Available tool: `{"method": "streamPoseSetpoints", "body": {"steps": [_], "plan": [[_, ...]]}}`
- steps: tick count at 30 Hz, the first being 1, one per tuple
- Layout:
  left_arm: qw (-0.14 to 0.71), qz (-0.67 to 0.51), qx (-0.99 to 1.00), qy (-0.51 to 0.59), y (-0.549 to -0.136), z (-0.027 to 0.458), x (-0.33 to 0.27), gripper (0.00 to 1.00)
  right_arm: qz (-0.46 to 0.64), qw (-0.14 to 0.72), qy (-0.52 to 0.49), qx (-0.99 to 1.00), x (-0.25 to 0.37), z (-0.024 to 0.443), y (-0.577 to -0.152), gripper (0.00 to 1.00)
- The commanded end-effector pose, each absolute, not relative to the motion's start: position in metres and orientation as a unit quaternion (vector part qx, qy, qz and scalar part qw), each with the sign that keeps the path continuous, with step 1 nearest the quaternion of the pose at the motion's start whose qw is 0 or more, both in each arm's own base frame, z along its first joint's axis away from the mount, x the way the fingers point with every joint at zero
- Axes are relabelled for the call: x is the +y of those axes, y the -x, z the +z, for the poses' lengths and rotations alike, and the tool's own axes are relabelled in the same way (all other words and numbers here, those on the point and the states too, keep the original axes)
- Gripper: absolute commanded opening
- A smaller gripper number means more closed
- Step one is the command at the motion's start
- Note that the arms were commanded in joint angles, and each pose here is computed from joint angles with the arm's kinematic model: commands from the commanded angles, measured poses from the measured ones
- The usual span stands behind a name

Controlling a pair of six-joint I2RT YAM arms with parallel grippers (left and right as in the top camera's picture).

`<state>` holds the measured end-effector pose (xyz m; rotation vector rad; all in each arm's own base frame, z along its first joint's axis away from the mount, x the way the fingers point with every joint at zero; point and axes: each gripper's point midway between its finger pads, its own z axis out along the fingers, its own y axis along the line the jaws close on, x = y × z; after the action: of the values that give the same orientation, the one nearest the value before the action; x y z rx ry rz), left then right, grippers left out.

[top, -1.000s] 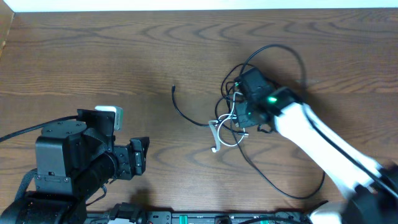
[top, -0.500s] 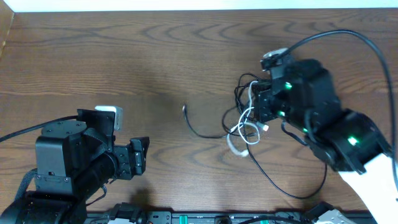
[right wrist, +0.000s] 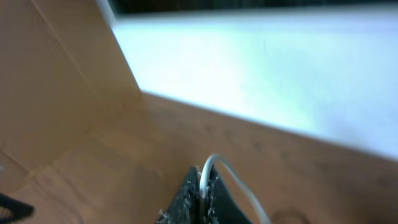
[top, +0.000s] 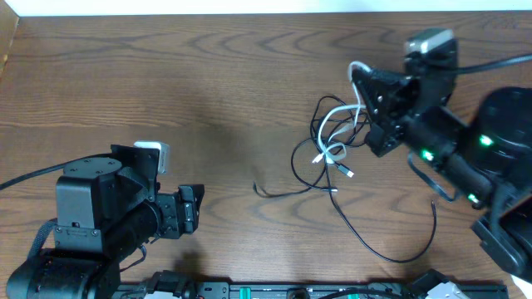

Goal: Untangle cables
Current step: 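Pull the white cable up and rightward out of the pile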

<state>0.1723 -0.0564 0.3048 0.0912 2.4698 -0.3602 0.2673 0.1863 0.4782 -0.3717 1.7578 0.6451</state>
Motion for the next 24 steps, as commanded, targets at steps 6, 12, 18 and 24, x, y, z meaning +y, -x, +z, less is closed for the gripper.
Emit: {"method": "streamPoseSetpoints", "body": {"steps": [6, 12, 18, 24], "plan": [[0.313, -0.141, 0.939, -0.039, -0.173, 0.303, -0.058, 0.80, 0.284, 0.662, 0.180, 0.669, 0.174, 0.546, -0.241, 0.01], [0.312, -0.141, 0.939, -0.039, -0.173, 0.303, -0.058, 0.80, 0.089, 0.708, 0.003, 0.700, 0.087, 0.542, -0.274, 0.01], [0.313, -0.141, 0.939, -0.039, -0.173, 0.303, -0.058, 0.80, -0.216, 0.646, -0.249, 0.688, -0.038, 0.508, -0.243, 0.01], [0.312, -0.142, 0.939, -0.038, -0.173, 0.303, -0.058, 0.80, -0.254, 0.591, -0.256, 0.721, -0.047, 0.464, -0.232, 0.01]]}}
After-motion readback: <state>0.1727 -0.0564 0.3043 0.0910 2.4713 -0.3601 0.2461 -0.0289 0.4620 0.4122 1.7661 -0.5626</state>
